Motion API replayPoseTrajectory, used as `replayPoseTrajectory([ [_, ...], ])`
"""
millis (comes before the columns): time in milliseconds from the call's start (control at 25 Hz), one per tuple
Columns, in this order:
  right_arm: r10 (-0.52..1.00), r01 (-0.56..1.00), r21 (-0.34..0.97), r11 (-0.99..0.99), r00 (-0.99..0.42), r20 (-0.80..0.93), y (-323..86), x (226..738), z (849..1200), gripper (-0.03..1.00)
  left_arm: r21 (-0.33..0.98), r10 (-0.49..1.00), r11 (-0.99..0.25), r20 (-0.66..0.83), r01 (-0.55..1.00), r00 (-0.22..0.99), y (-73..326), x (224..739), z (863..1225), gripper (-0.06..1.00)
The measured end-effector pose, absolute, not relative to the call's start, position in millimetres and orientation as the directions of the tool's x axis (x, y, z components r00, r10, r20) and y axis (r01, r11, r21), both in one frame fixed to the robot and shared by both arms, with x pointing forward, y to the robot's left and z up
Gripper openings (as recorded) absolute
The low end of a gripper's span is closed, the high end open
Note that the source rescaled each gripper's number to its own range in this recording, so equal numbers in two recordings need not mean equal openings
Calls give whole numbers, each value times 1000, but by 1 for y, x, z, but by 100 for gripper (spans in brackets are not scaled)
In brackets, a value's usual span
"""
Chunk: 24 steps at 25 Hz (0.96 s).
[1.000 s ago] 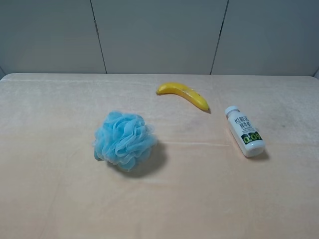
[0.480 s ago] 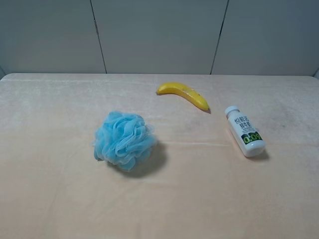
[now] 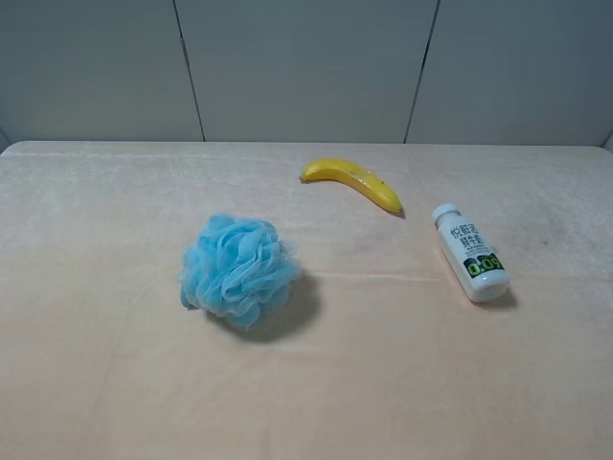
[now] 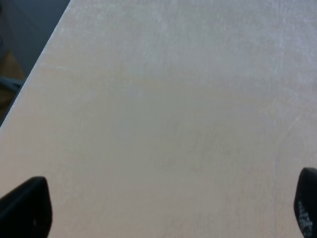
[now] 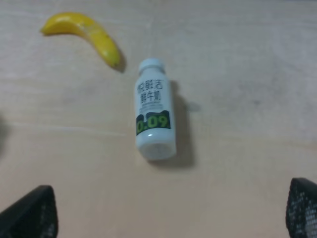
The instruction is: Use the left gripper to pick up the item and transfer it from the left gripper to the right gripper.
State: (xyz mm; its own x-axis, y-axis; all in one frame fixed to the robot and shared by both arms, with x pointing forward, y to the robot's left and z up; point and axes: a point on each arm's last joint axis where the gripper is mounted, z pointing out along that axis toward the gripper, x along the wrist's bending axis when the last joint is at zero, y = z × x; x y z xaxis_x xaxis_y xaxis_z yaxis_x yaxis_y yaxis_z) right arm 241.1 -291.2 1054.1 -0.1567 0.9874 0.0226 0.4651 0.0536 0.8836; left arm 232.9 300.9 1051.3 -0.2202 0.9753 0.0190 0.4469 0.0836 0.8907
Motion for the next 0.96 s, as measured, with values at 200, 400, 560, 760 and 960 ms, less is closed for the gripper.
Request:
replayPoseTrajectory([
  [200, 997, 423, 906, 12, -70, 19, -291, 235, 1054, 100, 891, 975, 84, 19, 447, -220, 301, 233, 1051, 95],
  [400, 998, 422, 907, 7, -60, 20, -291, 235, 1055, 100, 891, 975, 84, 19, 447, -220, 301, 233, 1051, 95],
  [560, 998, 420, 908, 7, -60, 20, -291, 235, 1055, 100, 891, 975, 84, 19, 447, -220, 301, 233, 1051, 95],
  [760, 998, 420, 908, 7, -60, 20, -291, 235, 1055, 100, 891, 975, 84, 19, 447, -220, 301, 233, 1051, 95],
  [960, 998, 420, 908, 7, -60, 21, -291, 235, 1055, 100, 891, 975, 84, 19, 447, -220, 301, 233, 1051, 95],
])
